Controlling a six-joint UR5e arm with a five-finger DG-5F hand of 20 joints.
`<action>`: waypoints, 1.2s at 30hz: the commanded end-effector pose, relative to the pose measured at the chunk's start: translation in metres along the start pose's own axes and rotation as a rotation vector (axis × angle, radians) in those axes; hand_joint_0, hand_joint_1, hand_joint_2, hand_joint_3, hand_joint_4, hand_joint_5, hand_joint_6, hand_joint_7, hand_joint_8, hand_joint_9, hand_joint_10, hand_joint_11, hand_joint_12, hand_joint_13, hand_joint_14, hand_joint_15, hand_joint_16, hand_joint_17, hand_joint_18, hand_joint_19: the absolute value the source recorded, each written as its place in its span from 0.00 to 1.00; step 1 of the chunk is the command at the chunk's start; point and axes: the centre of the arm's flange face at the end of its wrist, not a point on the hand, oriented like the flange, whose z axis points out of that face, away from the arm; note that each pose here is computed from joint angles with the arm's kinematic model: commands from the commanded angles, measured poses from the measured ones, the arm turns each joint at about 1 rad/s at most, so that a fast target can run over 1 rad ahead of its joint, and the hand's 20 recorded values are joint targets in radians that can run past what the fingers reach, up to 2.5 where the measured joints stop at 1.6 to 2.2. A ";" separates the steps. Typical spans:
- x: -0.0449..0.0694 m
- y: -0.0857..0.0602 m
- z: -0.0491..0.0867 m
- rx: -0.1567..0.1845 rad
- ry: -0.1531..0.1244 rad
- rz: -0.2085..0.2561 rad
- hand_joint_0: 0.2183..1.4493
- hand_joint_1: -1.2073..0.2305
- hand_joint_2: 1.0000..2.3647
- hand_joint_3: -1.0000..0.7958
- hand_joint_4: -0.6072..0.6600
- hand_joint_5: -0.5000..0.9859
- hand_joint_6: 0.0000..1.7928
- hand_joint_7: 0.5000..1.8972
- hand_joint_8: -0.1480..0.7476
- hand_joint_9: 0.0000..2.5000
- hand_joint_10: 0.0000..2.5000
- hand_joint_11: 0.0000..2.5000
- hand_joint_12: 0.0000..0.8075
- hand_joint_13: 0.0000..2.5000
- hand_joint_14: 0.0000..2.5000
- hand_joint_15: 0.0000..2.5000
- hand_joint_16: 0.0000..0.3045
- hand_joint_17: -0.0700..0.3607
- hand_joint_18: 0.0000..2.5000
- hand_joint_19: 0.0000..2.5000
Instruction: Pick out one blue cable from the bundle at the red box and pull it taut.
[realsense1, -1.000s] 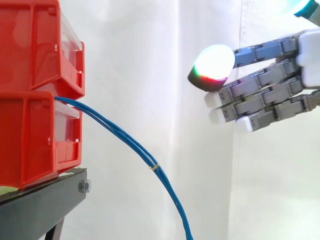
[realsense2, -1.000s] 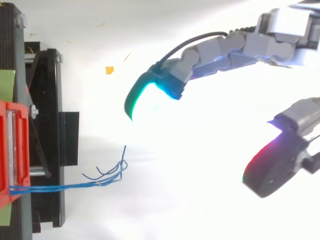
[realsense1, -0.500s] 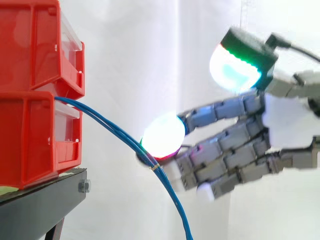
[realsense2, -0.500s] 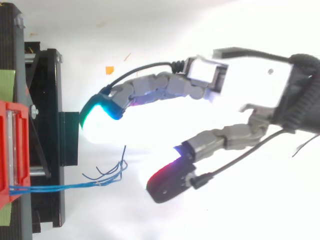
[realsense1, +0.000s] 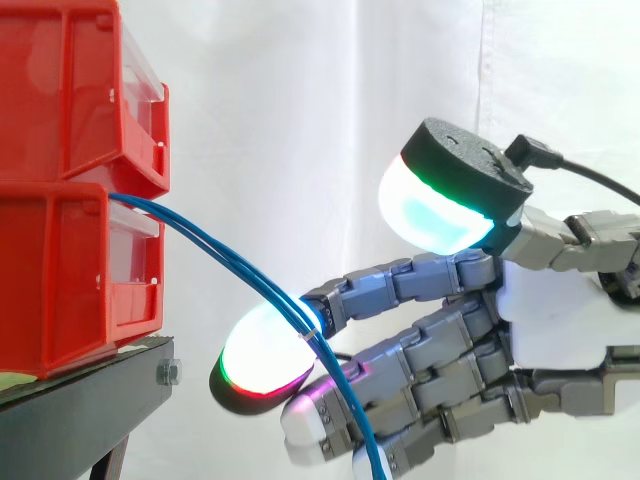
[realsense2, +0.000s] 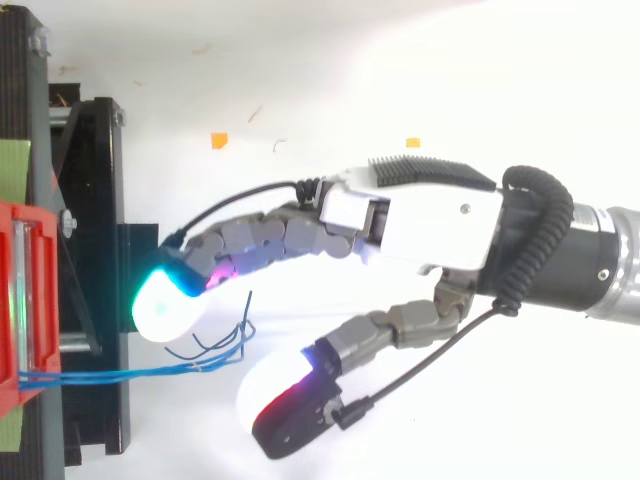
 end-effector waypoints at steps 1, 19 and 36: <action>0.010 -0.011 0.002 0.001 0.035 0.012 0.18 0.41 0.00 0.28 0.61 0.20 0.28 0.13 0.44 0.24 0.00 0.09 0.41 0.17 0.00 0.04 0.19 0.46 0.12 0.24; 0.026 -0.024 0.015 -0.052 0.075 0.131 0.24 0.40 0.00 0.28 0.62 0.24 0.28 0.20 0.44 0.33 0.01 0.15 0.39 0.28 0.00 0.11 0.17 0.43 0.18 0.29; 0.021 -0.023 0.017 -0.061 0.089 0.147 0.31 0.41 0.01 0.33 0.61 0.26 0.28 0.33 0.44 0.38 0.01 0.17 0.37 0.32 0.01 0.14 0.16 0.41 0.21 0.31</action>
